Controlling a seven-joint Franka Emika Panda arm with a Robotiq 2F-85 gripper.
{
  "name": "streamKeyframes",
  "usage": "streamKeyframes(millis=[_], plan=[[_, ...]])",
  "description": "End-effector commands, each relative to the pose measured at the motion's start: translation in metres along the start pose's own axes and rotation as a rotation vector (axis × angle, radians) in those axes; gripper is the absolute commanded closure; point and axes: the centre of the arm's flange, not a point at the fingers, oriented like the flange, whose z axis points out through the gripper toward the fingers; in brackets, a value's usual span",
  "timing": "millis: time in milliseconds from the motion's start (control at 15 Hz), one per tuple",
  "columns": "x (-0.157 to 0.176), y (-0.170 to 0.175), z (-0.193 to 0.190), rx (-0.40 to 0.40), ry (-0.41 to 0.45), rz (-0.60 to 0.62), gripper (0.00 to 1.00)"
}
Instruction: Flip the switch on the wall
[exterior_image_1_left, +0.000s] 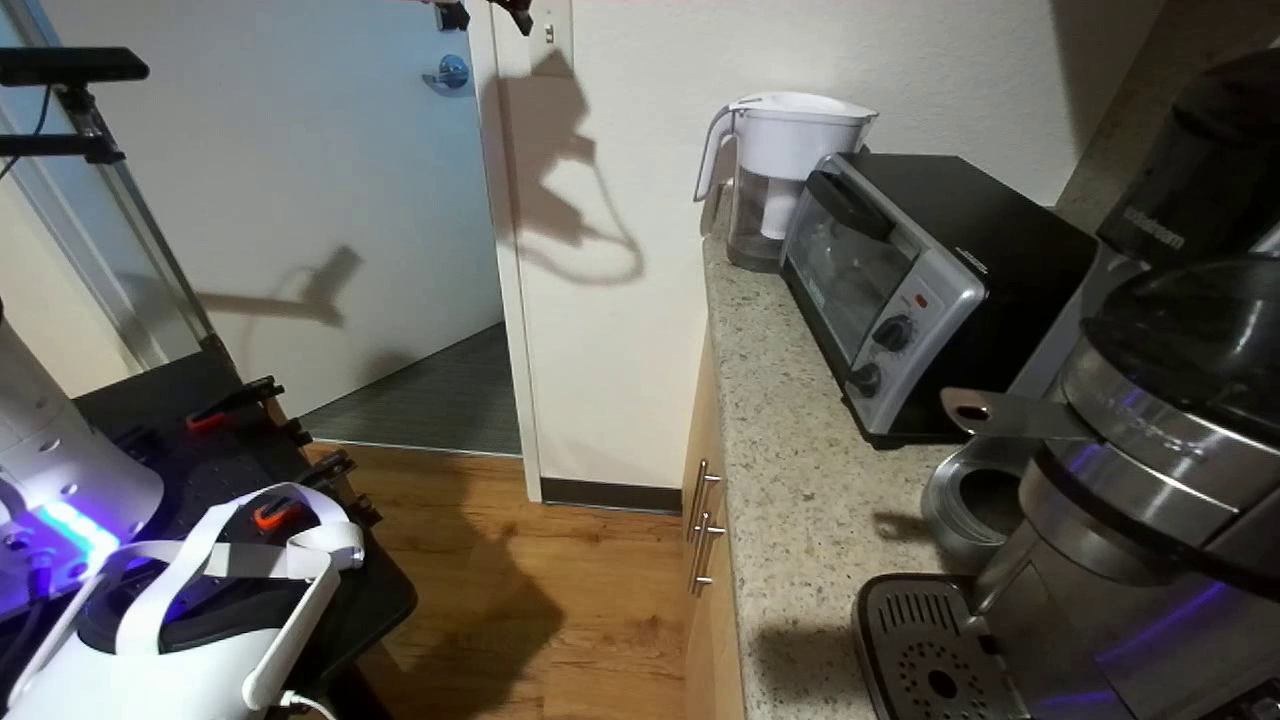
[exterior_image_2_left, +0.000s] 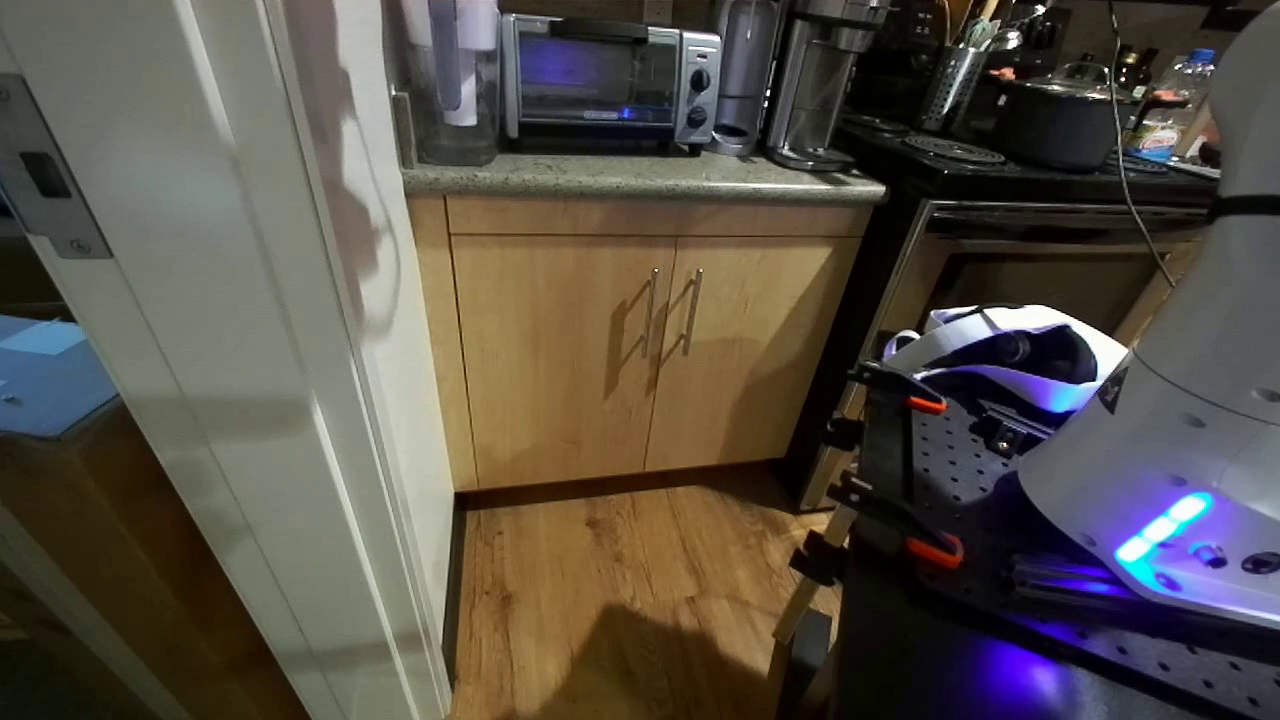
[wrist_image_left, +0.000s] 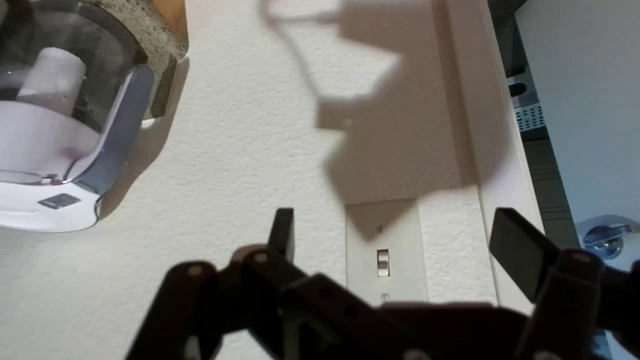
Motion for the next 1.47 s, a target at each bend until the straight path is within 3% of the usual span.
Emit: streamKeyframes(millis=[0, 200, 600, 667, 867, 1400], plan=[[0.017, 0.023, 0.016, 0.013, 0.03, -0.009, 0.0], [0.031, 0.028, 0.031, 0.057, 0.066, -0.009, 0.0], [0.075, -0.005, 0.05, 0.143, 0.129, -0.086, 0.01], [0.079, -0.008, 0.051, 0.148, 0.136, -0.096, 0.2], [0.078, -0.007, 0.049, 0.141, 0.146, -0.116, 0.35], [0.076, 0.002, 0.06, 0.149, 0.133, -0.144, 0.97]])
